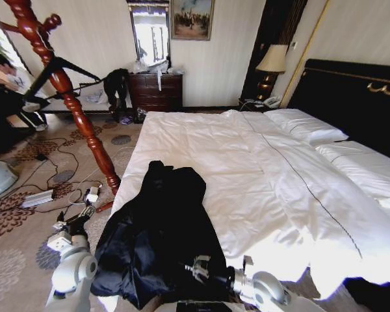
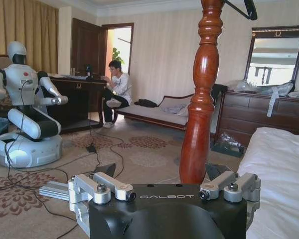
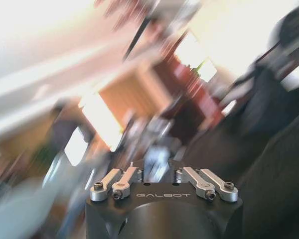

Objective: Pick up the clothes from the bed and hang them on the clothes hanger.

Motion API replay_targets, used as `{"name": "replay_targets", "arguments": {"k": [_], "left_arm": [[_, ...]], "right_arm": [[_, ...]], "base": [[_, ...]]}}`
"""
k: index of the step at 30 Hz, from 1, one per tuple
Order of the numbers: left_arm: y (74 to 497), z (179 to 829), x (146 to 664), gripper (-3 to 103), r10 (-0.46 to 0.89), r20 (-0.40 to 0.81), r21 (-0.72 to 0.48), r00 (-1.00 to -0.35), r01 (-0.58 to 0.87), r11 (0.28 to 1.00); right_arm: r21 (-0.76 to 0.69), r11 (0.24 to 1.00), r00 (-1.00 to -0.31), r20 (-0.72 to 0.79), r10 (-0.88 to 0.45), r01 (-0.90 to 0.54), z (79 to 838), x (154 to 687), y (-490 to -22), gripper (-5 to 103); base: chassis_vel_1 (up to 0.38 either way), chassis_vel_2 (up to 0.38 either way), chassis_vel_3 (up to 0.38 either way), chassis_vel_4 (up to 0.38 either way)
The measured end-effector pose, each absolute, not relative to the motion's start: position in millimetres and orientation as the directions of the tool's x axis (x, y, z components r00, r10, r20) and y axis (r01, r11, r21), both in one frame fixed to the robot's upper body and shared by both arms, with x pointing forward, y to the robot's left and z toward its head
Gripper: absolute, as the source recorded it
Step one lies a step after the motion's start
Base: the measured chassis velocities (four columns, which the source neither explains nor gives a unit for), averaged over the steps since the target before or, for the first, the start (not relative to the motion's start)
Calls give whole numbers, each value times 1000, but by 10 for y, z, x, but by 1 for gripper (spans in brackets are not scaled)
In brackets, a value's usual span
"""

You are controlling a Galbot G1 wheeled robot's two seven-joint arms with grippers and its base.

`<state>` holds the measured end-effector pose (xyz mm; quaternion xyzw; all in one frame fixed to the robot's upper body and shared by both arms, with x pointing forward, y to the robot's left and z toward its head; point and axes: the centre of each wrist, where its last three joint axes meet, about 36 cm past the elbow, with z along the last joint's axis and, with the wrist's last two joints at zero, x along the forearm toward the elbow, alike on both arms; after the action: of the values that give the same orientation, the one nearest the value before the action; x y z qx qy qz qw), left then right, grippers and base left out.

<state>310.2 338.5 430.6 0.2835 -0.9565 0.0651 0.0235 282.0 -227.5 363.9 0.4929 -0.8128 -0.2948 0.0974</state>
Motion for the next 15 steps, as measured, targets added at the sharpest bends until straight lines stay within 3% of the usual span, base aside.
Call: {"name": "replay_targets", "arguments": {"k": [1,2,4,5,6,7,9,11,15], "left_arm": [[3387,4305,3099,100,-540,83,-110,-838,-546,830],[3387,4305,3099,100,-540,83,-110,-838,-546,830],[3396,4303,3089,100,-544,84,-107,-835,-550,828],[3401,4304,3083,100,-545,84,-105,-834,-551,828],[3405,4307,3079,100,-546,83,-104,-833,-552,827],[3415,4319,3073,100,-548,80,-102,-833,-553,827],[3421,4328,3070,100,-548,78,-102,-833,-554,827],[3442,4360,3056,100,-552,69,-99,-831,-557,825],[3467,4424,3017,100,-554,53,-91,-831,-557,826]], "right_arm": [[593,370,-553,-156,-819,-716,3716,2863,-2246,30],[593,370,-553,-156,-819,-716,3716,2863,-2246,30],[629,446,-674,-173,-718,-637,3890,2981,-2181,41],[662,523,-767,-126,-629,-537,4006,3073,-2124,46],[688,556,-813,-86,-576,-467,4079,3148,-2087,46],[725,602,-871,5,-491,-335,4191,3324,-2031,57],[732,628,-892,62,-448,-265,4220,3444,-2021,57],[703,700,-921,183,-344,-122,4192,3868,-2060,68],[651,756,-917,257,-305,-68,4092,4413,-2124,79]], "base": [[0,0,0,0],[0,0,0,0],[0,0,0,0],[0,0,0,0],[0,0,0,0],[0,0,0,0],[0,0,0,0],[0,0,0,0],[0,0,0,0]]}}
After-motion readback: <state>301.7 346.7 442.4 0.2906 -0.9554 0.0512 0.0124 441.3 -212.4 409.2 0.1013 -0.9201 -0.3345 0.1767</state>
